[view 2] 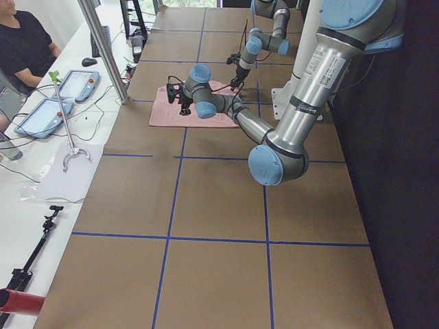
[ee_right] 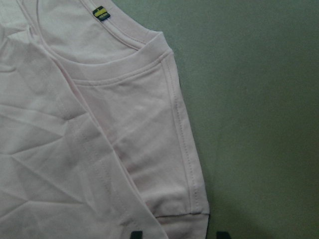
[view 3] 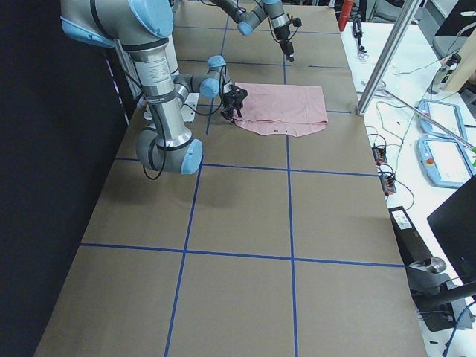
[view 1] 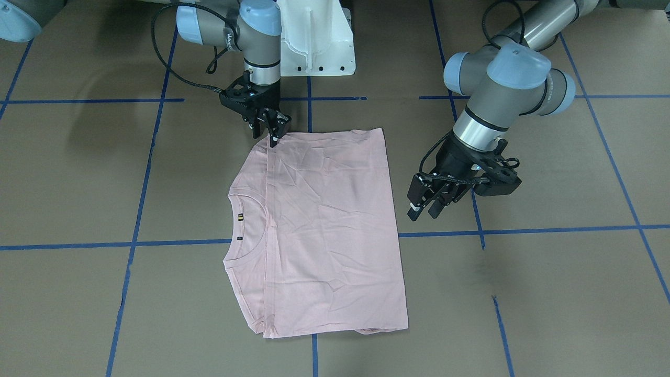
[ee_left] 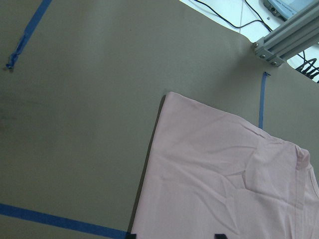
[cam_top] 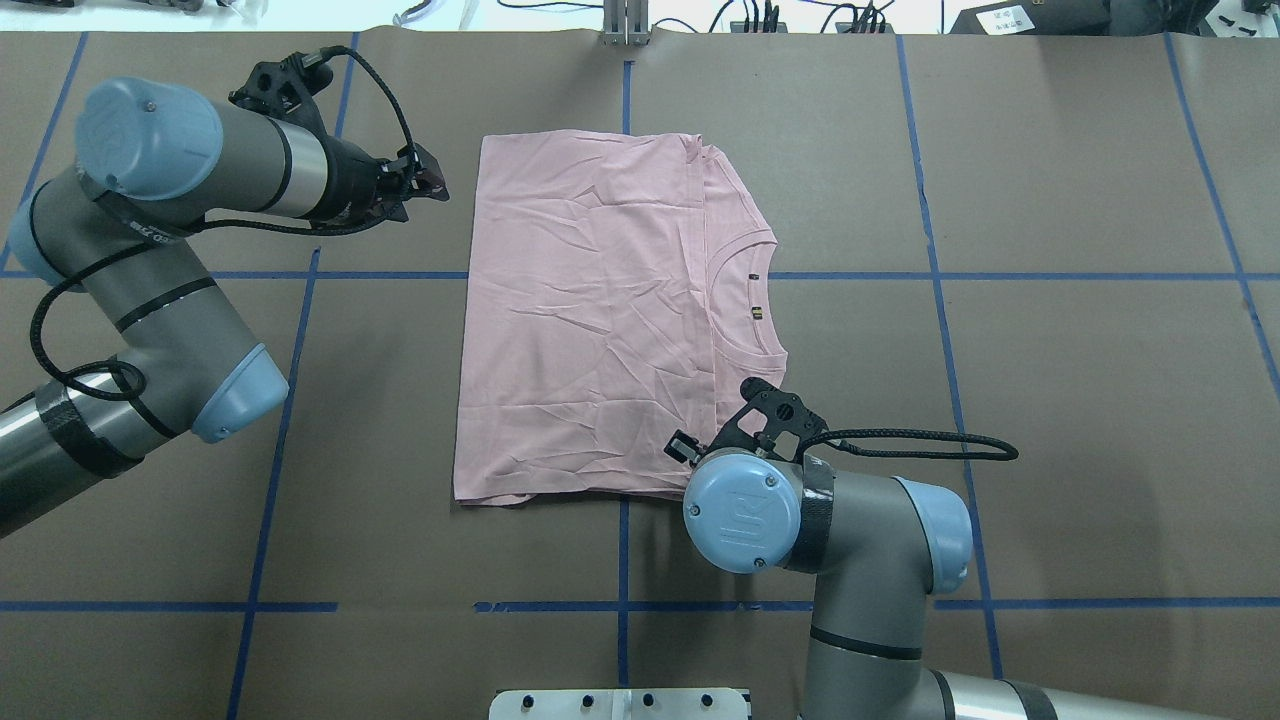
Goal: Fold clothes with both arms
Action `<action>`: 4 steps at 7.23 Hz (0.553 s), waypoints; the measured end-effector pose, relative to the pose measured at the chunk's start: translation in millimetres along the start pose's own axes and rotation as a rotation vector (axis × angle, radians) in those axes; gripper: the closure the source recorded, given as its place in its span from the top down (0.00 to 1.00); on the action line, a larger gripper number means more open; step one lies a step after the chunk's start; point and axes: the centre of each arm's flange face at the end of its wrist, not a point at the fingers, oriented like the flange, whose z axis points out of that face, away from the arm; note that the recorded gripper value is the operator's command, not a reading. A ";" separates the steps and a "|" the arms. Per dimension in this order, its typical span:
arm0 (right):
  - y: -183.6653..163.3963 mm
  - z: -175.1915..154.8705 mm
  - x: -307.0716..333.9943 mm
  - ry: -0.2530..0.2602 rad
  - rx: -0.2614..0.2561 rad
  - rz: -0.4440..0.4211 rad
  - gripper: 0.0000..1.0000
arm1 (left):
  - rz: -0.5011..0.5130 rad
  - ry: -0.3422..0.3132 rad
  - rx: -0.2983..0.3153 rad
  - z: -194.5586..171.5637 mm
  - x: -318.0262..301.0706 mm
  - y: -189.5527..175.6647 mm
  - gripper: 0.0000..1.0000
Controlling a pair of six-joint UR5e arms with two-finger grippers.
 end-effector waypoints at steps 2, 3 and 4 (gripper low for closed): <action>0.8 4.8 0.2 0.009 0.003 -0.008 0.45 | -0.001 -0.001 0.000 0.0 -0.4 -0.1 0.61; 1.3 4.4 -0.9 0.008 0.002 -0.009 0.19 | -0.001 -0.003 0.000 -0.4 0.1 0.0 0.61; 1.6 3.9 -1.6 0.006 0.001 -0.009 0.18 | -0.002 -0.005 0.000 -1.0 0.6 0.2 0.61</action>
